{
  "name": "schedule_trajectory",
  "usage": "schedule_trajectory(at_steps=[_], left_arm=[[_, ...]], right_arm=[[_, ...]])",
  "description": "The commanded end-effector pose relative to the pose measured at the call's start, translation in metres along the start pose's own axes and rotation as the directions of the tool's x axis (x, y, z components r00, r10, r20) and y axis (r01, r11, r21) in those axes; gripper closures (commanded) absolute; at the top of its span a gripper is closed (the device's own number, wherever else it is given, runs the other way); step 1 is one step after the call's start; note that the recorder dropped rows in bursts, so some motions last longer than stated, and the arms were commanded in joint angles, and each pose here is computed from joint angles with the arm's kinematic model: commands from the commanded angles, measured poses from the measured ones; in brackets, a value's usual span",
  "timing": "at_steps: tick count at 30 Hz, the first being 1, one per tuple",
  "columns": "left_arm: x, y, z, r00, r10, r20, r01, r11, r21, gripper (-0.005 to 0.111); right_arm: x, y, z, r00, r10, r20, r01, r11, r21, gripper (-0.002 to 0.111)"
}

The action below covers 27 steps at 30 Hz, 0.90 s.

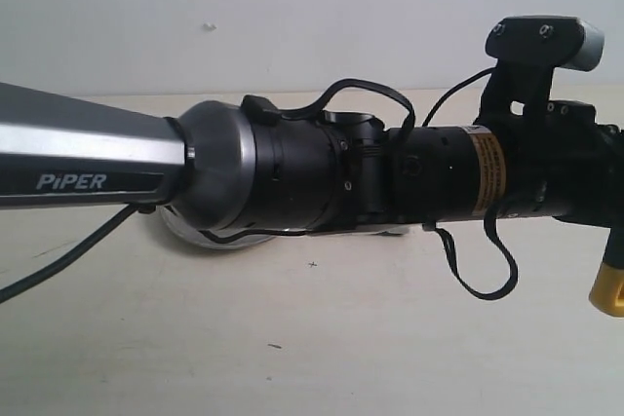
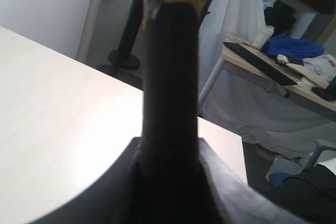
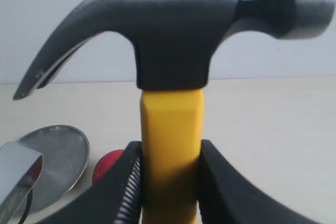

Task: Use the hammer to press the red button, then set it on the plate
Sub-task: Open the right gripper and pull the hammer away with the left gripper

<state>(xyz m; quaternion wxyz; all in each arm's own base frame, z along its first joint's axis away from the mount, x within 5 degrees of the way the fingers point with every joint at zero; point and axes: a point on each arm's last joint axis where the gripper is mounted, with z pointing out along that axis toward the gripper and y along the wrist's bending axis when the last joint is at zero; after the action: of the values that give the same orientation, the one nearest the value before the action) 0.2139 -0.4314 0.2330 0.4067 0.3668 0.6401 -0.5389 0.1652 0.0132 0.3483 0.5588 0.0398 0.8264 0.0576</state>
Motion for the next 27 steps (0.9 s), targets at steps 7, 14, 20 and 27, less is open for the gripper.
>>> schedule_trajectory(at_steps=[7,14,20,27], left_arm=[[-0.023,0.043,-0.021,0.991,-0.111,0.074,0.117,0.99,-0.084,0.107],[-0.036,0.075,-0.053,0.995,-0.038,-0.088,-0.009,0.875,-0.485,0.107],[-0.043,0.048,-0.113,0.963,0.067,-0.262,-0.214,0.779,-0.589,0.107],[-0.051,-0.007,-0.191,0.942,0.197,-0.271,-0.321,0.766,-0.558,0.107]], right_arm=[[0.001,0.002,-0.004,0.999,0.008,-0.031,-0.009,1.0,-0.02,0.058],[-0.007,0.002,-0.034,0.995,0.004,0.099,0.001,0.999,-0.048,0.058],[-0.008,0.002,-0.066,0.974,0.005,0.226,0.013,0.997,-0.076,0.086],[0.026,-0.002,-0.061,0.936,0.098,0.339,-0.051,0.988,-0.144,0.108]])
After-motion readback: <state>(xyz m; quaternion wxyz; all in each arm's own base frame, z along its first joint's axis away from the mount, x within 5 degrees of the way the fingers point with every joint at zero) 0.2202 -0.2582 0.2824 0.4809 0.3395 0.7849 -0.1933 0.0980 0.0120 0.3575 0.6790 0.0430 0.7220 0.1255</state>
